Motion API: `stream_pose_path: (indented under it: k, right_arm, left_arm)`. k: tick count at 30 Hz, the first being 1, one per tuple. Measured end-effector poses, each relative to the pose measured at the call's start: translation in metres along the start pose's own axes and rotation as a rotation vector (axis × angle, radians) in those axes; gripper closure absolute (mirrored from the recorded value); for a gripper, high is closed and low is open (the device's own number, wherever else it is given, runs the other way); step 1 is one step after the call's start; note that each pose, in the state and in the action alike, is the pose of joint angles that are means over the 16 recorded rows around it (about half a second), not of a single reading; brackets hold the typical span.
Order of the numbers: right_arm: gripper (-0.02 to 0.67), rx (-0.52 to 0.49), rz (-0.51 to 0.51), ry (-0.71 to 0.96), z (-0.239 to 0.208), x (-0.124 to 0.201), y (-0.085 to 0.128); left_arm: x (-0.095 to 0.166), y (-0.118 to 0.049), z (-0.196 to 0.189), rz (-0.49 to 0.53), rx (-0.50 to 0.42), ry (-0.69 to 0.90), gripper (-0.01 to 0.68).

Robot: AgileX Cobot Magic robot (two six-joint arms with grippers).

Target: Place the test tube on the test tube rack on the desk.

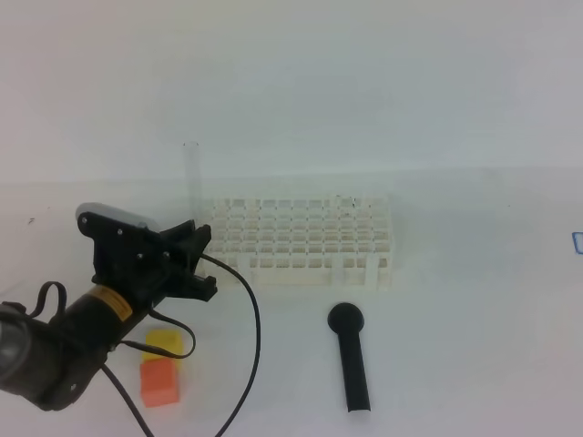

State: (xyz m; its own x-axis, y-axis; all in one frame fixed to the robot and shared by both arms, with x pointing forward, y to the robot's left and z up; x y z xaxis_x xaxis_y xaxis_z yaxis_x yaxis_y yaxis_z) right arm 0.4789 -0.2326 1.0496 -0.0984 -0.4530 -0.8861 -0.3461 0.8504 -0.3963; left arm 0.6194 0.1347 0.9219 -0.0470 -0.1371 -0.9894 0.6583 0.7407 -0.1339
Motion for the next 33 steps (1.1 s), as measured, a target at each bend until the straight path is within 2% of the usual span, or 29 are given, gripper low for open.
stream_pose_path:
  k: [6,11,17,24,28,33]
  right_arm:
    - [0.65,0.0,0.001,0.0,0.0,0.0,0.0]
    - [0.65,-0.024,0.022,-0.005,0.0,-0.001,0.004]
    - [0.65,-0.184,0.054,-0.026,0.0,-0.005,0.031]
    - [0.635,-0.503,0.095,-0.063,-0.007,-0.012,0.083]
    - [0.569,-0.662,0.125,-0.127,-0.016,-0.024,0.105]
    - [0.42,-0.746,0.18,-0.235,-0.022,-0.046,0.111]
  left_arm:
    - [-0.019,-0.006,0.0,0.02,0.024,-0.037,0.674]
    - [-0.043,-0.031,-0.002,0.002,0.141,-0.064,0.674]
    - [-0.068,-0.093,-0.012,-0.033,0.403,-0.041,0.673]
    - [-0.078,-0.175,-0.037,-0.087,0.72,0.061,0.673]
    - [-0.08,-0.212,-0.049,-0.115,0.84,0.097,0.673]
    - [-0.084,-0.245,-0.058,-0.16,0.927,0.111,0.673]
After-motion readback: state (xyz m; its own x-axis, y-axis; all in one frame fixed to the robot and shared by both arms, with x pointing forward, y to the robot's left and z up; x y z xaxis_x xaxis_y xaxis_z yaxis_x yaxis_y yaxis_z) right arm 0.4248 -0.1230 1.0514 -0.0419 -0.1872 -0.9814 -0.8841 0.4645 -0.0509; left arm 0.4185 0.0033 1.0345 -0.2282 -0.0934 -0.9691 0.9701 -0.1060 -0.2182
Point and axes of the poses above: a point on each arm's last joint axis where the gripper is mounted, z pointing out along that axis toward the gripper, y along the wrist's bending axis when the last joint is at zero, x = y × z, the point moved 8 cm from there along z, pointing out along that axis toward the gripper, and after that the axes turned 5 degrees about -z, right-handed, at the moved point
